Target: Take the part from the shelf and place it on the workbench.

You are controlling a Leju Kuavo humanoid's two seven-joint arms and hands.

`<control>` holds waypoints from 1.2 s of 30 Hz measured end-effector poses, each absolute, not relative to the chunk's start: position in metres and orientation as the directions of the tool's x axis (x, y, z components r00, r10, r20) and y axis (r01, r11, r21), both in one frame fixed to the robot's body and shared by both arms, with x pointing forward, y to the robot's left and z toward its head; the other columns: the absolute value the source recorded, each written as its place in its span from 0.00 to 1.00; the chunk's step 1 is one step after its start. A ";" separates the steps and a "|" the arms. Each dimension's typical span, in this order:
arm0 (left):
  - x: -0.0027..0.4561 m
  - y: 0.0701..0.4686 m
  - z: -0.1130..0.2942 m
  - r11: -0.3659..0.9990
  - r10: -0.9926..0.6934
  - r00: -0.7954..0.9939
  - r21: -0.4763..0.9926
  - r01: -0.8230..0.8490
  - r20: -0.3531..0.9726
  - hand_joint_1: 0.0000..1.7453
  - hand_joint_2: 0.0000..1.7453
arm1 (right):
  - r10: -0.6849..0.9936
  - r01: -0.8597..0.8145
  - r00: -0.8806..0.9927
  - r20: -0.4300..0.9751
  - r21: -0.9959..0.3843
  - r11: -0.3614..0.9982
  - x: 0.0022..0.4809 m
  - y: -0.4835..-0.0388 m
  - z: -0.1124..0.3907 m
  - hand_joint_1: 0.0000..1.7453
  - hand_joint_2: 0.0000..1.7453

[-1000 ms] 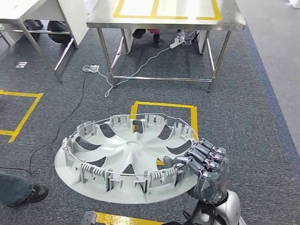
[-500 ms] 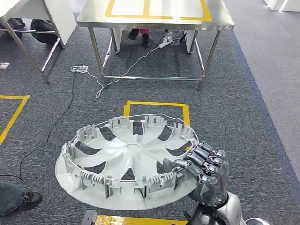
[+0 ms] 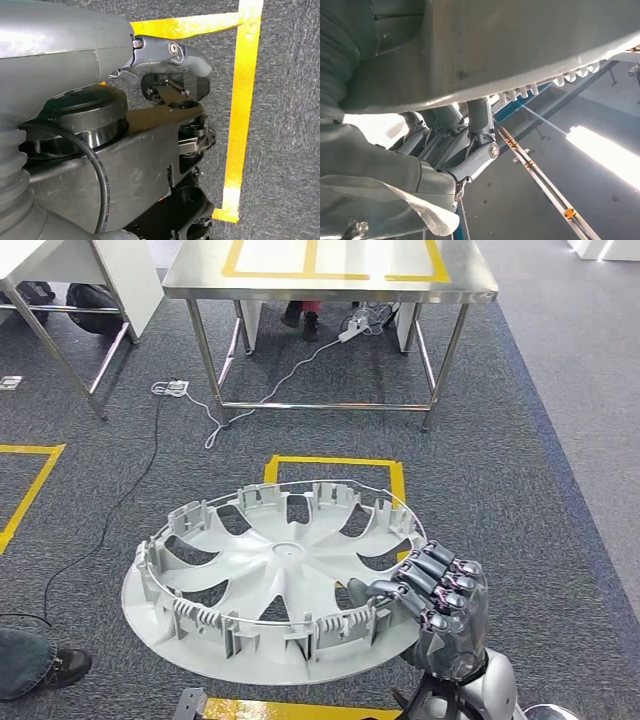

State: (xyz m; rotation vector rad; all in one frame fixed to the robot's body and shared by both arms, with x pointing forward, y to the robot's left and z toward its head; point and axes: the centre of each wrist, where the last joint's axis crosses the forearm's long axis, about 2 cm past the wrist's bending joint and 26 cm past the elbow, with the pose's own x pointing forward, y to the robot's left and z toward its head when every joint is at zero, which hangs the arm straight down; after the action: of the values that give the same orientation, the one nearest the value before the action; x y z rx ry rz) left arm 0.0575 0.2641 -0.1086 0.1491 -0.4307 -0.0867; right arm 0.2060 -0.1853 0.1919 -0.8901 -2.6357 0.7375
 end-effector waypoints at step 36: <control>0.055 0.264 -0.109 0.985 -0.118 0.906 0.162 0.056 0.406 0.00 1.00 | 0.628 0.493 -0.774 0.083 -0.545 0.679 0.206 -0.186 0.191 1.00 1.00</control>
State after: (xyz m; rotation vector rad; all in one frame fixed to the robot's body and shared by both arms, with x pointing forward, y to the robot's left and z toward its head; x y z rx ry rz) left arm 0.0549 0.2638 -0.1090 0.1477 -0.4272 -0.0906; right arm 0.2056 -0.1862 0.1911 -0.8964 -2.6302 0.7406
